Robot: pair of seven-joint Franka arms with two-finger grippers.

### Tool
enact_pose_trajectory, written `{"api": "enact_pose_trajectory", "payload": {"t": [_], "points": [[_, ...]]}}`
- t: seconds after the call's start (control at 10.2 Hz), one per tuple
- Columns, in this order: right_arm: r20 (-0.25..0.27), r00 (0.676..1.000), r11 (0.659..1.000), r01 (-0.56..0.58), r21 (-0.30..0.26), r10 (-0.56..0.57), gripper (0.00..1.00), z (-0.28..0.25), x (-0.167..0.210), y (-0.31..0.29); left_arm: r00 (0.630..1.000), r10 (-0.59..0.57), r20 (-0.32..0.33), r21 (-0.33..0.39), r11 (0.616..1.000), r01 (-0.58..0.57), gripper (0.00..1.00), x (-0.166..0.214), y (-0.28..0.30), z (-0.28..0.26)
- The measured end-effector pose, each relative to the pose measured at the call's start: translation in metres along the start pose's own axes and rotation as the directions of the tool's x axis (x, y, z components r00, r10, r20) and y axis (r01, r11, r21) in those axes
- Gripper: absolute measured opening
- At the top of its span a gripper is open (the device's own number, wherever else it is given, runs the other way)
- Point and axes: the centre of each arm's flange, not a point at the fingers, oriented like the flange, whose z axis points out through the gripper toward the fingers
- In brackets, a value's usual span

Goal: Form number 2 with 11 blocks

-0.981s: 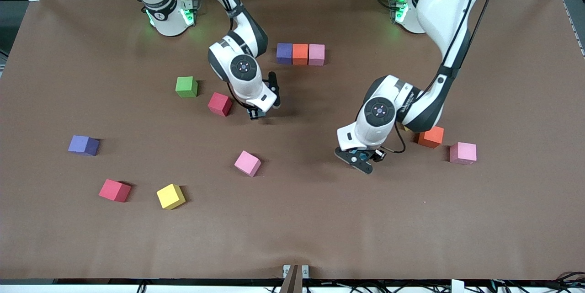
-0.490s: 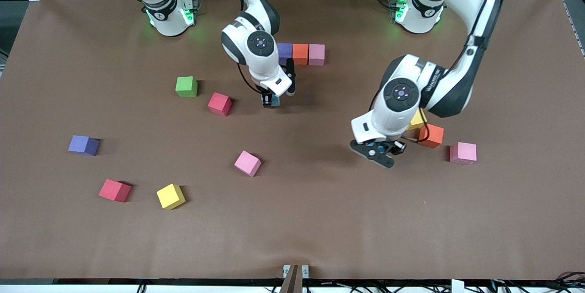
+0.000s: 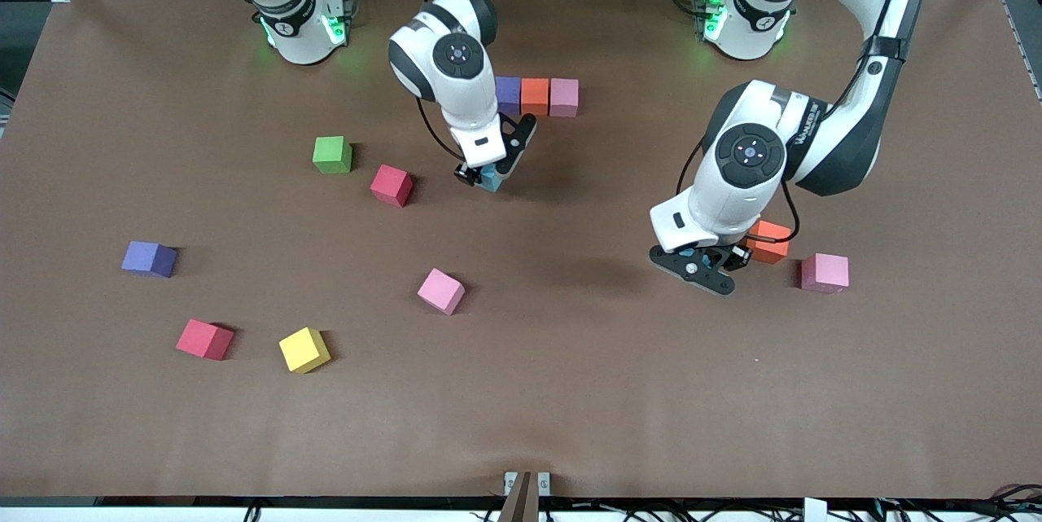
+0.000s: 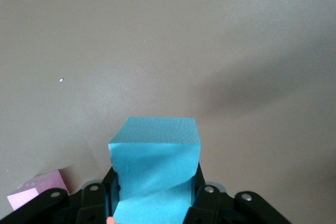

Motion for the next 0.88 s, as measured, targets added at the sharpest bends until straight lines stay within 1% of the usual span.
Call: {"api": "enact_pose_trajectory", "payload": {"t": [0.1, 0.2, 0.39, 0.49, 0.59, 0.69, 0.78, 0.88], "points": [[-0.013, 0.992, 0.992, -0.126, 0.001, 0.126, 0.62, -0.007, 0.003, -0.008, 1.0, -0.002, -0.004, 0.001, 1.0, 0.002, 0.54, -0.001, -0.001, -0.004], [-0.021, 0.969, 0.969, -0.245, 0.005, 0.245, 0.62, -0.011, 0.007, -0.021, 1.0, -0.006, -0.008, 0.002, 1.0, 0.006, 0.54, -0.001, -0.004, -0.006], [-0.023, 0.895, 0.896, -0.445, 0.012, 0.445, 0.62, -0.01, 0.014, -0.046, 1.0, -0.012, -0.018, 0.004, 1.0, 0.012, 0.54, -0.002, -0.007, -0.013], [-0.022, 0.851, 0.851, -0.525, 0.013, 0.525, 0.62, -0.006, 0.021, -0.057, 1.0, -0.013, -0.024, 0.005, 1.0, 0.013, 0.54, -0.002, -0.007, -0.017], [-0.02, 0.798, 0.798, -0.603, 0.013, 0.603, 0.61, 0.002, 0.029, -0.07, 0.999, -0.014, -0.029, 0.006, 1.0, 0.014, 0.54, -0.003, -0.007, -0.021], [-0.013, 0.737, 0.737, -0.676, 0.017, 0.676, 0.61, 0.011, 0.037, -0.081, 1.0, -0.015, -0.022, 0.007, 1.0, 0.015, 0.54, -0.005, -0.008, -0.023], [0.001, 0.682, 0.682, -0.731, 0.027, 0.731, 0.61, 0.019, 0.044, -0.088, 1.0, -0.015, -0.007, 0.007, 1.0, 0.015, 0.54, -0.006, -0.008, -0.023], [0.012, 0.649, 0.649, -0.76, 0.036, 0.76, 0.61, 0.025, 0.05, -0.093, 1.0, -0.015, 0.003, 0.007, 1.0, 0.015, 0.54, -0.007, -0.007, -0.022]]}}
